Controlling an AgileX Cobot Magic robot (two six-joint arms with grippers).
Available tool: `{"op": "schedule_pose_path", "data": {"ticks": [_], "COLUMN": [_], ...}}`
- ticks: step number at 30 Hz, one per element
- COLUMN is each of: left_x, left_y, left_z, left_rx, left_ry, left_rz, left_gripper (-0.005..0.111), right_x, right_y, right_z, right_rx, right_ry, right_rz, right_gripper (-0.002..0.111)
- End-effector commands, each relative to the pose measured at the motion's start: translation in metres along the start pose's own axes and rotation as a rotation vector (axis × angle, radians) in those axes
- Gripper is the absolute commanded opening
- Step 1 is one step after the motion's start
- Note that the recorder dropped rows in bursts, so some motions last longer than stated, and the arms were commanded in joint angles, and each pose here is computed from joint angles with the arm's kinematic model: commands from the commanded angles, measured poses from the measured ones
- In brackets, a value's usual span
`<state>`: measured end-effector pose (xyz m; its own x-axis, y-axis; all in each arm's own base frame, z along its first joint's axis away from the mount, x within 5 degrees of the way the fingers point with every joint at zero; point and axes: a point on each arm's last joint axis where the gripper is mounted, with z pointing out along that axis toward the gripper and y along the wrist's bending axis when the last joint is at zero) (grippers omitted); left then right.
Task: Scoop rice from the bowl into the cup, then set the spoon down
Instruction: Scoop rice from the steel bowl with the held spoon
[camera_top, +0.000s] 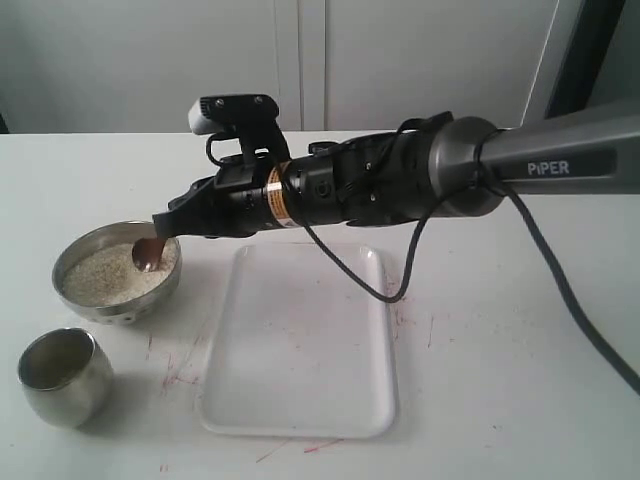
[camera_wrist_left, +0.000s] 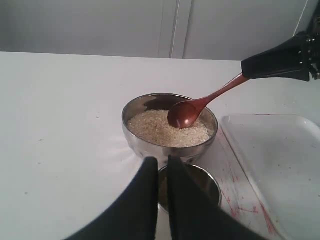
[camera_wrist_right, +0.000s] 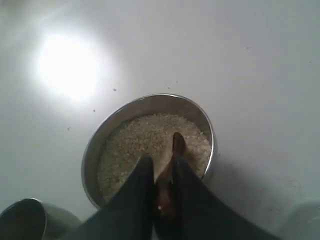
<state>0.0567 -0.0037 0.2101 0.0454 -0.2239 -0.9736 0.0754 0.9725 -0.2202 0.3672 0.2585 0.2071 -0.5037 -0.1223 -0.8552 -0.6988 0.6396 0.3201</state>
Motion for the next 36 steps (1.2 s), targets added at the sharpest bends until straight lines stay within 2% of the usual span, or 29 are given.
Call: {"op": "schedule_pose_path", "data": {"ticks": [1,5,13,25,36], "left_x": [-0.001,-0.001,-0.001,-0.001,-0.001], "left_y": [0.000,0.000,0.000,0.000,0.000], "left_z": [0.000,0.000,0.000,0.000,0.000], "left_rx": [0.001,0.001,0.001,0.001,0.001], "left_ry": [-0.003,-0.003,-0.003,-0.003,-0.003], "left_rz": [-0.011,-0.011,-0.011,-0.011,-0.011], "left_gripper": [0.014,0.014,0.014,0.014,0.014], "right_x": [-0.002,0.003,0.012,0.027,0.025], "right_y": [0.003,0.000,-0.005,-0.012,-0.014], "right_z": [0.000,0.004,0.010,0.020,0.019], "right_rx": [0.001,0.008,0.027,0.044,0.044], "right_ry": [-0.003,0.010,0.033,0.064,0.051], "right_rz": [0.042,0.140,0.238,0.572,0.620], "right_gripper": [0.000,0.000,0.000,0.000,0.000]}}
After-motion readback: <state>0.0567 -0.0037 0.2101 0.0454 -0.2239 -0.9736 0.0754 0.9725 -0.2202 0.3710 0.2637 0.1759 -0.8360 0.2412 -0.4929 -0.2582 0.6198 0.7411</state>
